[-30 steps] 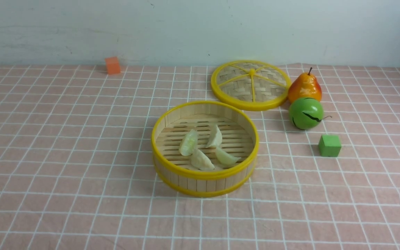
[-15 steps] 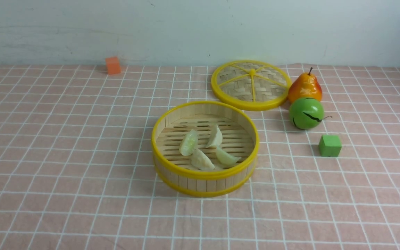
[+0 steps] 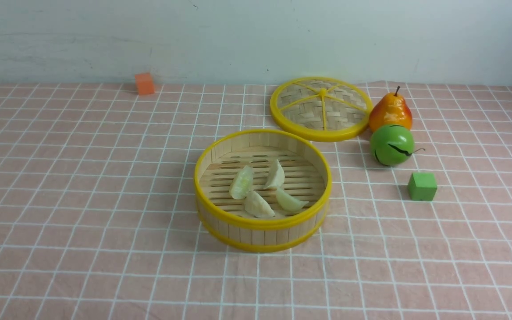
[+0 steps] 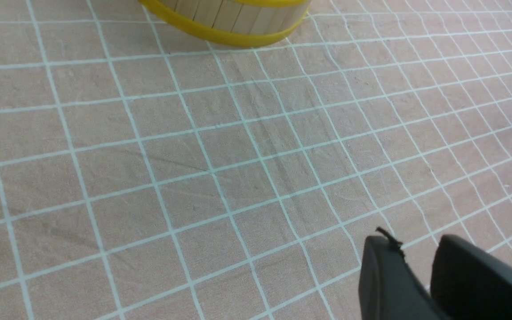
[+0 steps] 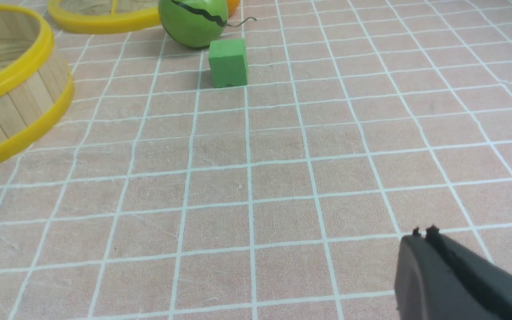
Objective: Put the dumplings into the steamer on the table with the pink tablecloth.
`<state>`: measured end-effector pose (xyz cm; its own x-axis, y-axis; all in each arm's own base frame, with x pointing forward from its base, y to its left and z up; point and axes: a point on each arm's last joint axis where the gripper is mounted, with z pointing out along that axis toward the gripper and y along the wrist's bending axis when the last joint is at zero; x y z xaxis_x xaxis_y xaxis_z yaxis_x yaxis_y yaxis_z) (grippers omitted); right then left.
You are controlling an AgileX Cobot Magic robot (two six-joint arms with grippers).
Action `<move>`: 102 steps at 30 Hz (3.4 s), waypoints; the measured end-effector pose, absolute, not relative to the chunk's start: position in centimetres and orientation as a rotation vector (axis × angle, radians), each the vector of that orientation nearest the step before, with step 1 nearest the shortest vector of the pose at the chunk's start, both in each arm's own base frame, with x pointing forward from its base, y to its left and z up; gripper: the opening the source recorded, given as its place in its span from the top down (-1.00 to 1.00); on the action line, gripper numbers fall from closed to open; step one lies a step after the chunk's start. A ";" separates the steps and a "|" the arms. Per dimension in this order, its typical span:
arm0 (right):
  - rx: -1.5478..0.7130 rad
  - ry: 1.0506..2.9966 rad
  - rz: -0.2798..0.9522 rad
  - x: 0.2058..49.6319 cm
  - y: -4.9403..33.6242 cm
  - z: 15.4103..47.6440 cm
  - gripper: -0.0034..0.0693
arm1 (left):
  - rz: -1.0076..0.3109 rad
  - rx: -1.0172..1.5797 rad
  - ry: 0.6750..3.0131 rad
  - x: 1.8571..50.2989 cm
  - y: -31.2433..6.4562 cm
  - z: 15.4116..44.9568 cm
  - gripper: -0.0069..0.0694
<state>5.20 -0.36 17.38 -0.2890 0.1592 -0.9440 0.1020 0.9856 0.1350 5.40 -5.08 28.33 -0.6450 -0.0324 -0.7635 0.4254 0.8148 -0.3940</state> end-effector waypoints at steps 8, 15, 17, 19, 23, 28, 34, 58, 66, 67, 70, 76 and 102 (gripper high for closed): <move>0.189 1.867 0.056 5.2 -0.4 17.4 0.94 | -0.712 0.288 2.175 5.4 -5.1 28.3 0.40; 0.190 1.867 0.057 5.2 -0.4 17.4 0.92 | -0.712 0.288 2.175 5.4 -5.1 28.3 0.39; 0.190 1.867 0.057 5.2 -0.4 17.4 0.91 | -0.712 0.288 2.175 5.4 -5.1 28.3 0.39; 0.190 1.867 0.057 5.2 -0.4 17.4 0.91 | -0.710 0.287 2.182 5.4 -5.1 28.1 0.38; 0.190 1.867 0.057 5.2 -0.4 17.4 0.91 | -0.688 0.285 2.188 5.4 -4.9 26.9 0.36; 0.190 1.867 0.057 5.2 -0.4 17.4 0.89 | -0.664 0.221 2.000 5.5 -4.2 26.1 0.44; 0.190 1.867 0.057 5.2 -0.4 17.4 0.87 | -0.495 0.146 1.601 5.6 -2.4 24.7 0.86; 0.190 1.867 0.057 5.2 -0.4 17.4 0.78 | -0.162 -0.275 1.843 5.3 0.2 17.2 0.86; 0.190 1.867 0.057 5.2 -0.4 17.4 0.74 | -0.160 -0.278 1.859 5.3 0.2 17.0 0.86; 0.190 1.867 0.057 5.2 -0.4 17.4 0.74 | -0.160 -0.278 1.859 5.3 0.2 17.0 0.86; 0.190 1.867 0.057 5.2 -0.4 17.4 0.73 | -0.160 -0.278 1.859 5.3 0.2 17.0 0.86; 0.190 1.867 0.057 5.2 -0.4 17.4 0.73 | -0.160 -0.277 1.853 5.3 0.2 17.1 0.86; 0.190 1.867 0.057 5.2 -0.4 17.4 0.63 | -0.160 -0.276 1.852 5.3 0.2 17.1 0.85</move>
